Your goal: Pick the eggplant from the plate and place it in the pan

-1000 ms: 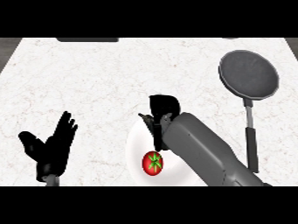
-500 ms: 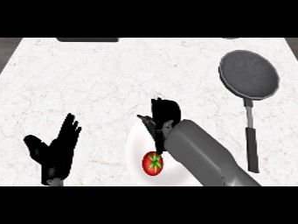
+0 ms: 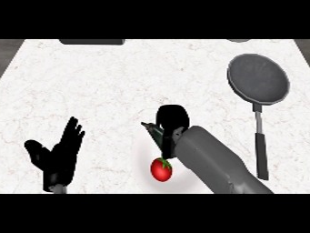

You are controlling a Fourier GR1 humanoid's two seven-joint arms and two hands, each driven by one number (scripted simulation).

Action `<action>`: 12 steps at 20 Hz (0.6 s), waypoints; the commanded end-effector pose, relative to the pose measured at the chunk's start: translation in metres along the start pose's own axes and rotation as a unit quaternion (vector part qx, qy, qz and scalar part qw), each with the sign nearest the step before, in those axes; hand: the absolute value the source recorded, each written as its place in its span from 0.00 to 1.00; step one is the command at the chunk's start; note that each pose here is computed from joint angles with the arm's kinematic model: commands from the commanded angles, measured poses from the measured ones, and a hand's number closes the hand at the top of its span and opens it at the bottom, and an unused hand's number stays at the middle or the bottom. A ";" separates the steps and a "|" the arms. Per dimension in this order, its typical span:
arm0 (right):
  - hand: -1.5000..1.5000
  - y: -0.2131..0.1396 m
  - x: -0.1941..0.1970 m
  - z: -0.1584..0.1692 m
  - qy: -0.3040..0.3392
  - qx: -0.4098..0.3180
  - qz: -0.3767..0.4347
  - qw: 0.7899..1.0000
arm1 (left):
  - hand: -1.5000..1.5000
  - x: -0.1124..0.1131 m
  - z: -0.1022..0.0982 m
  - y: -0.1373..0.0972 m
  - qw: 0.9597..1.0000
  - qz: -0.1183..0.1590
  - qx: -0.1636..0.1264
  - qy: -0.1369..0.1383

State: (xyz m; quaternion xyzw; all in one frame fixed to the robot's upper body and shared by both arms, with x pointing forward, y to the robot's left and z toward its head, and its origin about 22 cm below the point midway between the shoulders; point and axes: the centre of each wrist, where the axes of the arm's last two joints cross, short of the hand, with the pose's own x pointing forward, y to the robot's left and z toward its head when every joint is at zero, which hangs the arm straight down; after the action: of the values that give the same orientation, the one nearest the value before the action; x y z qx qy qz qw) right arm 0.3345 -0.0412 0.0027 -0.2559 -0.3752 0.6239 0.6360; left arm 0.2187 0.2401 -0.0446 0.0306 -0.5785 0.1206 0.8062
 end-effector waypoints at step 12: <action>1.00 -0.009 -0.001 -0.011 0.066 -0.092 -0.060 0.992 | 0.50 0.003 -0.011 0.008 1.000 -0.003 -0.007 0.002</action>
State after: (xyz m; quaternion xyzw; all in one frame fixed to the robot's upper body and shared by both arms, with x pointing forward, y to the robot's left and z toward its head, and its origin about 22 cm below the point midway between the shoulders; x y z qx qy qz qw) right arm 0.3412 -0.0413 -0.0011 -0.2864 -0.4004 0.5883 0.6415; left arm 0.2225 0.2423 -0.0449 0.0276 -0.5766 0.1149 0.8084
